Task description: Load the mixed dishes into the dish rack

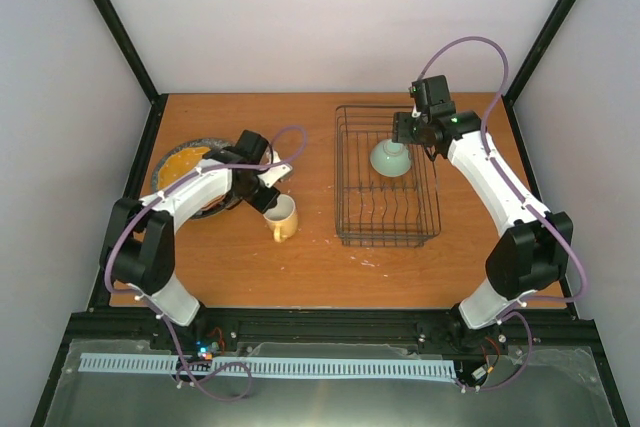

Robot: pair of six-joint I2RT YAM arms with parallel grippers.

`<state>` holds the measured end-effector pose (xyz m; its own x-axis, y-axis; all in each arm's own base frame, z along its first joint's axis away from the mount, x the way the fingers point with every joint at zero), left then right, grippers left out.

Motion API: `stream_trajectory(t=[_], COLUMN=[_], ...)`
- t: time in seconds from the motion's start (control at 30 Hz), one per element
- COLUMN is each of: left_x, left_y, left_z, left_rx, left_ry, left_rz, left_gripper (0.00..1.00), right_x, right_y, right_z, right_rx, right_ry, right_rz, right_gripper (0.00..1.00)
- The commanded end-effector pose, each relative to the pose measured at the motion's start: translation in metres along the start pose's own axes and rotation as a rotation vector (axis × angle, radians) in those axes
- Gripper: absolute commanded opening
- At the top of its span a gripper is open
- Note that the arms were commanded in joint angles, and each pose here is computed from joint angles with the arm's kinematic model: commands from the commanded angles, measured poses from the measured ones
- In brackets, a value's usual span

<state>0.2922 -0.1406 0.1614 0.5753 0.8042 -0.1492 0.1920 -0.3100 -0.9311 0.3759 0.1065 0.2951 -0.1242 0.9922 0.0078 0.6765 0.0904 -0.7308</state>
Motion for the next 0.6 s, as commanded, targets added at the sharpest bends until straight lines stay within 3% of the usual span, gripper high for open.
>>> stream_trajectory(t=[0.0,0.2,0.33,0.43,0.57], left_x=[-0.009,-0.008,-0.012,-0.021,-0.038], left_y=[0.000,-0.014,-0.055,-0.105,-0.184], left_z=[-0.012,-0.024,-0.037,-0.046,-0.040], left_rx=[0.012,-0.030,-0.183,-0.403,-0.858], left_ry=[0.017,-0.001,0.000,0.001,-0.065], left_rz=[0.047,0.008,-0.041,-0.063,-0.045], left_gripper=[0.01,0.01,0.01,0.01,0.01], right_x=[-0.001,-0.001,0.000,0.005,0.015], right_y=[-0.010,-0.012,-0.021,-0.039,-0.080], right_z=[-0.002,-0.001,-0.003,-0.009,-0.007], right_rx=[-0.022,-0.023,-0.046,-0.107,-0.241], right_ry=[-0.001,0.001,0.011,0.038,0.124], right_rz=[0.001,-0.005,-0.030,-0.116,-0.380], right_gripper=[0.70,0.70,0.70,0.70,0.68])
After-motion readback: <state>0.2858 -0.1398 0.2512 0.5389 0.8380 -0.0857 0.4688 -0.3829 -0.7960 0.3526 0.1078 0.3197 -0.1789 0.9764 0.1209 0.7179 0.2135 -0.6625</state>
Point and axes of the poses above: each gripper's point midway between its finger pads, its own y axis out along the fingers, its own x axis along the line the jaws close on, z = x × y, the point moved 8 cm from there along -y, back along the fingers, and after that the axes turned 7 degrees about -y, right-handed, at the moved point
